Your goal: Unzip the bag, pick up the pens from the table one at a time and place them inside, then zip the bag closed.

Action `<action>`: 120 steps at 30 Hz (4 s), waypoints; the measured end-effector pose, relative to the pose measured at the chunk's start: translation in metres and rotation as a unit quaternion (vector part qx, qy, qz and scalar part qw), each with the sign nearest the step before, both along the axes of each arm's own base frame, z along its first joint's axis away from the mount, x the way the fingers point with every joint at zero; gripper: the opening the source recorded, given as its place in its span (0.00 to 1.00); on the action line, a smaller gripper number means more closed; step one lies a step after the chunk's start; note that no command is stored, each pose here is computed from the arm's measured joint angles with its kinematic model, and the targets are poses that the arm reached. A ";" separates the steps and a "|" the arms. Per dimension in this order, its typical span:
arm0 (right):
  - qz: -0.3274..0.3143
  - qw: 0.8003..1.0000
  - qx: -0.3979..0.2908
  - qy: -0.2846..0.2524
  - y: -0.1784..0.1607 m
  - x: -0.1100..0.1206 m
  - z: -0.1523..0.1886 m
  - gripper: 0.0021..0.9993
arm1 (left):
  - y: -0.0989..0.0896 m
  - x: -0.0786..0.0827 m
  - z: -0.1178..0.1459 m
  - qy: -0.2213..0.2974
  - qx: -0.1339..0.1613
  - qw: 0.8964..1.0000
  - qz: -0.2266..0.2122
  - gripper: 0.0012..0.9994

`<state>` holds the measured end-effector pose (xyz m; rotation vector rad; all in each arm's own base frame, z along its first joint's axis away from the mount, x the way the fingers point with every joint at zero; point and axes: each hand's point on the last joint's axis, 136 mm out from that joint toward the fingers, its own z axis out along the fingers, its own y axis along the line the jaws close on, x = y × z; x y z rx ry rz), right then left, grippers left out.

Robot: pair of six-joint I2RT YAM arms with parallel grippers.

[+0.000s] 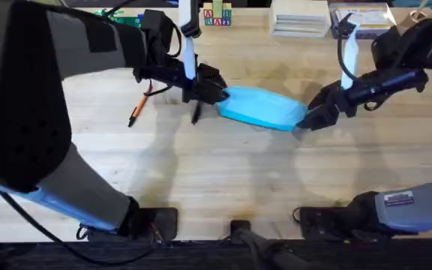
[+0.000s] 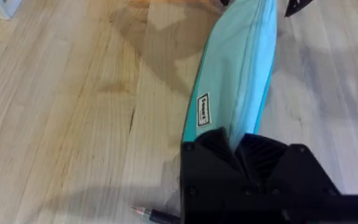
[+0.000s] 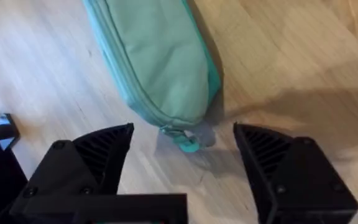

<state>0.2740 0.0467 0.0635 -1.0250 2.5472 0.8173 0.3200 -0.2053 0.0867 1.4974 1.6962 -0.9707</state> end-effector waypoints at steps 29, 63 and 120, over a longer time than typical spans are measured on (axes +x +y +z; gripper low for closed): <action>-0.001 1.000 0.012 0.001 0.003 0.000 0.002 0.42 | 0.000 0.000 0.000 0.000 0.000 1.000 0.000 0.04; 0.003 0.999 -0.022 0.024 -0.002 -0.009 -0.004 0.03 | -0.001 -0.001 0.000 0.000 -0.002 1.000 -0.002 0.04; -0.115 0.977 -0.147 0.098 0.003 0.020 0.079 0.03 | -0.004 -0.003 0.000 0.002 -0.001 1.000 -0.007 0.04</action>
